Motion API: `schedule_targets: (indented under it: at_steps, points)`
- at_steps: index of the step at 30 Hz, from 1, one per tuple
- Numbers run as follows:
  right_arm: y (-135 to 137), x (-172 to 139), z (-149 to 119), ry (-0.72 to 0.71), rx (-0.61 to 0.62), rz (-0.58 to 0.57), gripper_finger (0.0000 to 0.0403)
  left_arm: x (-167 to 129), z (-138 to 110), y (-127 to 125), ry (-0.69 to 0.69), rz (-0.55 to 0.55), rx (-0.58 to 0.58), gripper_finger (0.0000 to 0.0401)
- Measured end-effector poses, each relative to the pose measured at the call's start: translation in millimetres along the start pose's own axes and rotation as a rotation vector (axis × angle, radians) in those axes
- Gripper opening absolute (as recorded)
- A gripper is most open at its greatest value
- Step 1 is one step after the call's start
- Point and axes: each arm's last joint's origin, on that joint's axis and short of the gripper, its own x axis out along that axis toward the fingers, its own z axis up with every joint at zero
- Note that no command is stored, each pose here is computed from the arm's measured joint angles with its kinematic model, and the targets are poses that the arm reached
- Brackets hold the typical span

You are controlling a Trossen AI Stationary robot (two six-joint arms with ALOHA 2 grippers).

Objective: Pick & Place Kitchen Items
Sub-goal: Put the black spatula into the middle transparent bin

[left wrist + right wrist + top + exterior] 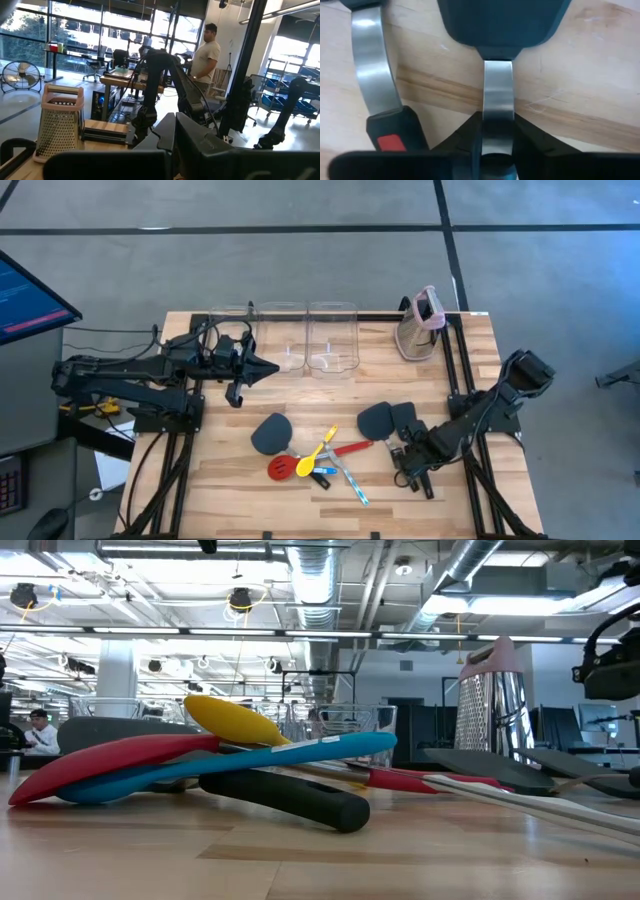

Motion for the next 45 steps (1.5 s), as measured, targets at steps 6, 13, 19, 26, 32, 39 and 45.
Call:
schedule_targets:
  at_steps: [6, 13, 19, 26, 32, 39, 45]
  points:
    - [-2, -4, 1, 0.012, -0.003, 0.01, 0.0065, 0, 0, 0, 0.0, 0.0, 0.0, 0.0001]
    - [-6, -18, 3, 0.032, 0.0, 0.053, 0.0065, 0, 0, 0, 0.0, 0.0, 0.0, 0.0001]
    - [-13, -37, 8, 0.047, 0.004, 0.132, 0.0065, 0, 0, 0, 0.0, 0.0, 0.0, 0.0001]
    - [-24, -64, 17, 0.003, -0.024, 0.293, 0.0065, 0, 0, 0, 0.0, 0.0, 0.0, 0.0001]
    - [-34, -87, 26, -0.094, -0.028, 0.464, 0.0065, 0, 0, 0, 0.0, 0.0, 0.0, 0.0001]
    - [-41, -105, 37, -0.255, -0.028, 0.622, 0.0065, 0, 0, 0, 0.0, 0.0, 0.0, 0.0001]
    - [-36, -118, 50, -0.397, -0.043, 0.704, 0.0065, 0, 0, 0, 0.0, 0.0, 0.0, 0.0001]
